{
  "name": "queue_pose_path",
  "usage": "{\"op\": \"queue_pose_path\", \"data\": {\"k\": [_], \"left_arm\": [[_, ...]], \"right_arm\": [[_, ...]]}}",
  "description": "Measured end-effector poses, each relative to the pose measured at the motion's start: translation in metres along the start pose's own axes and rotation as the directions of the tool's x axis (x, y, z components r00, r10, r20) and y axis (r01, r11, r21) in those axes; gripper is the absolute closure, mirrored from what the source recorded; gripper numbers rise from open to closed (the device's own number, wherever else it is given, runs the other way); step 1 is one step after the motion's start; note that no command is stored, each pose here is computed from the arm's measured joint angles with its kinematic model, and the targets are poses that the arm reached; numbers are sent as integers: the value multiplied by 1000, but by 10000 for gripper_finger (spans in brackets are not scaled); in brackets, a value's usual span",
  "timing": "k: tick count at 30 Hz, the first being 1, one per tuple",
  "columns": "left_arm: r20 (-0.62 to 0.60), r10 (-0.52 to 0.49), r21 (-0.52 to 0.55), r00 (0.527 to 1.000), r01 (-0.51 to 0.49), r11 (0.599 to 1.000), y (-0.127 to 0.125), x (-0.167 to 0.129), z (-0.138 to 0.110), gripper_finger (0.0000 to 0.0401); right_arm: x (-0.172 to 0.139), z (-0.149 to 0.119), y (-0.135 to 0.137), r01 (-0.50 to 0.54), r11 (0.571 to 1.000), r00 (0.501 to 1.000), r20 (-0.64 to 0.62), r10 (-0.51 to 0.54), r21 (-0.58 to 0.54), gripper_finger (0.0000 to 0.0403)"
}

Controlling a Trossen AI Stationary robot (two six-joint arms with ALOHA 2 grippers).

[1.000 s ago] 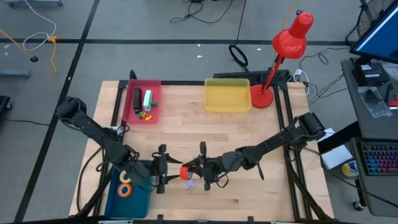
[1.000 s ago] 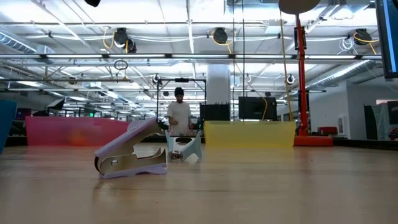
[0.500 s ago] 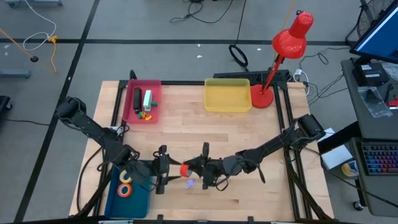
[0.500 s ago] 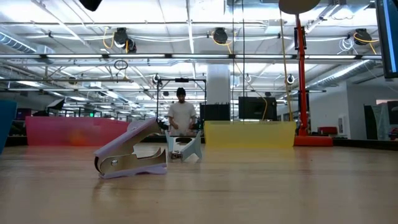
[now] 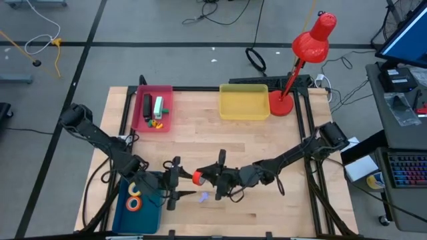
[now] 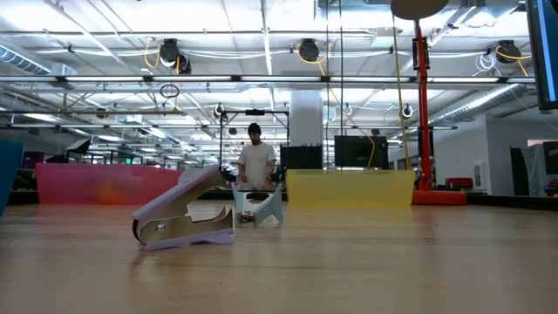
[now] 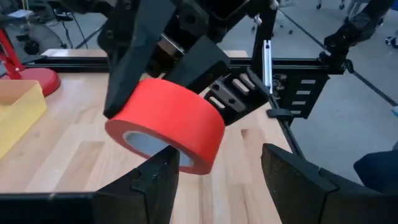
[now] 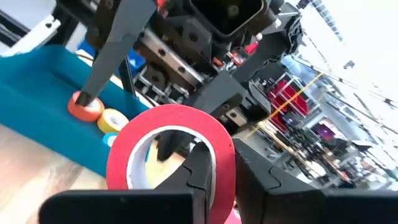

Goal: Pick and place Stapler, Stapler remover, tape
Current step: Put the red tape into the blue bin

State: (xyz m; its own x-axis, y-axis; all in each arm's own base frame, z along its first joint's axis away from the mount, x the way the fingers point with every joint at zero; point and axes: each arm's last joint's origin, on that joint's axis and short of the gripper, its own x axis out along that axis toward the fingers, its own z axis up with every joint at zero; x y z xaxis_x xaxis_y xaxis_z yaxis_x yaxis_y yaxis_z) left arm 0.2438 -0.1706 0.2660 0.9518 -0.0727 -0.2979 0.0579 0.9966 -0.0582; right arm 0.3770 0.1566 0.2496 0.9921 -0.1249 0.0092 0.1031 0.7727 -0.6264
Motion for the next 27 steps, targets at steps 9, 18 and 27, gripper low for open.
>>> {"op": "queue_pose_path", "data": {"k": [9, 18, 27], "left_arm": [[7, -13, -42, 1000, 14, 999, 11, 8, 4, 178], [-32, -101, -33, 994, 100, 994, 17, 12, 4, 363], [-374, -8, -261, 928, -97, 960, 27, 4, -30, 363]], "right_arm": [[6, -2, -11, 3, 999, 998, 55, -6, 50, 372], [10, -10, -12, -43, 994, 999, 34, 40, 97, 355], [3, -18, 8, -222, 975, 973, -71, 221, 3, 304]]}}
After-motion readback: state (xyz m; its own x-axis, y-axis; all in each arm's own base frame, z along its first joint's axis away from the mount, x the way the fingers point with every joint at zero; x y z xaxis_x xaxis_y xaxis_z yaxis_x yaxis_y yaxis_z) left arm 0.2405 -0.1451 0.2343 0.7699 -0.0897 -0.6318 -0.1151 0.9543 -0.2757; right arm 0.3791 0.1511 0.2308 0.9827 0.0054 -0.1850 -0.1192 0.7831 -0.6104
